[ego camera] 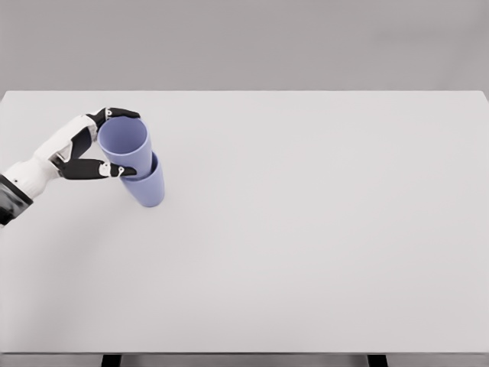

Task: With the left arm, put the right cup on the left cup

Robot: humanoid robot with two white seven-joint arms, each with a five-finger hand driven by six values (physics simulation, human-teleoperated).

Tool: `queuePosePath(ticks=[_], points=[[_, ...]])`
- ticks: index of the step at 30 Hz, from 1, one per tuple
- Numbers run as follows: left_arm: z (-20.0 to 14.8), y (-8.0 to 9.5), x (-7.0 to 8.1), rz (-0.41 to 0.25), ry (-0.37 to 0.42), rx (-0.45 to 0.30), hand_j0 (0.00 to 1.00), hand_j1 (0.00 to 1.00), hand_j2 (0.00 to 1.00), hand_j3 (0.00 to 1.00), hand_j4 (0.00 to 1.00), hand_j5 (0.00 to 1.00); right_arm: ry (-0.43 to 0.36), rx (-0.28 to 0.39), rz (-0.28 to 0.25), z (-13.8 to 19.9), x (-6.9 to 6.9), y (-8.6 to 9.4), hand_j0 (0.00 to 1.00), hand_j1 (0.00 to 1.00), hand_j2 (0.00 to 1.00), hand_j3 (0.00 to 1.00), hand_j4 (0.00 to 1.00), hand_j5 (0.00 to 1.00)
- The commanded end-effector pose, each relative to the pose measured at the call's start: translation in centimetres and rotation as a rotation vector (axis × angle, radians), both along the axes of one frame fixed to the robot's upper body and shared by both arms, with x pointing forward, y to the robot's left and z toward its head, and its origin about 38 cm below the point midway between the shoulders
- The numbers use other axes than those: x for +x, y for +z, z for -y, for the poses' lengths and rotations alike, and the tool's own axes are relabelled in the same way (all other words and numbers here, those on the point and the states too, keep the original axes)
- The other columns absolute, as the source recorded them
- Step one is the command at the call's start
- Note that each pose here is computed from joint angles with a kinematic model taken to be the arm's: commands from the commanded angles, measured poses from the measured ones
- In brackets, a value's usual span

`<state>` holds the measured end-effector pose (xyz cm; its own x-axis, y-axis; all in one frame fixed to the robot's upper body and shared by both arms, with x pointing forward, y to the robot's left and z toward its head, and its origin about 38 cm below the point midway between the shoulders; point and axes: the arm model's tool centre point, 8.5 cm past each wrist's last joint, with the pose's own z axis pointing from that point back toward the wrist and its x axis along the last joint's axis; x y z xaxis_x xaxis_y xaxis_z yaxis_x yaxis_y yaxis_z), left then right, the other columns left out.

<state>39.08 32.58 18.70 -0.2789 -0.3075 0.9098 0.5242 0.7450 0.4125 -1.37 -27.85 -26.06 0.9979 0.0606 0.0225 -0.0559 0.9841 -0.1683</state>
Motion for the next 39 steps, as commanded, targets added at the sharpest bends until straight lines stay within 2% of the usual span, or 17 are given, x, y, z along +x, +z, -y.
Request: queuePosePath(ticks=[1,11,12,13,14,16,33,35,39], points=[[0.08,-0.03,0.00,-0.002,-0.002,-0.007,0.75,0.75,0.75,0.75,0.75,0.75,0.000,0.000,0.000,0.01,0.00,0.00,1.00,1.00,1.00,1.00,1.00,1.00],[0.89,-0.58,-0.30,-0.012,-0.021,-0.007,0.79,0.79,0.79,0.79,0.79,0.79,0.000,0.000,0.000,0.01,0.00,0.00,1.00,1.00,1.00,1.00,1.00,1.00],[0.90,-0.57,-0.31,-0.012,-0.023,-0.007,0.84,0.84,0.84,0.84,0.84,0.84,0.000,0.000,0.000,0.01,0.00,0.00,1.00,1.00,1.00,1.00,1.00,1.00],[0.90,-0.57,-0.31,-0.012,-0.023,-0.007,0.84,0.84,0.84,0.84,0.84,0.84,0.000,0.000,0.000,0.01,0.00,0.00,1.00,1.00,1.00,1.00,1.00,1.00],[0.86,-0.61,-0.35,-0.011,-0.023,-0.004,0.91,0.91,0.91,0.91,0.91,0.91,0.000,0.000,0.000,0.01,0.00,0.00,1.00,1.00,1.00,1.00,1.00,1.00],[0.86,-0.61,-0.35,-0.011,-0.023,-0.004,0.94,0.94,0.94,0.94,0.94,0.94,0.000,0.000,0.000,0.01,0.00,0.00,1.00,1.00,1.00,1.00,1.00,1.00],[0.69,-0.31,-0.38,-0.005,-0.024,-0.001,0.95,0.95,0.95,0.95,0.95,0.95,0.000,0.000,0.000,0.01,0.00,0.00,1.00,1.00,1.00,1.00,1.00,1.00],[0.67,-0.23,-0.43,-0.004,-0.025,-0.001,0.99,0.99,0.99,0.99,0.99,0.99,0.000,0.000,0.000,0.01,0.00,0.00,1.00,1.00,1.00,1.00,1.00,1.00],[0.83,0.10,-0.50,0.006,-0.030,-0.003,0.99,0.99,0.99,0.99,0.99,0.99,0.000,0.000,0.000,0.01,0.00,0.00,1.00,1.00,1.00,1.00,1.00,1.00]])
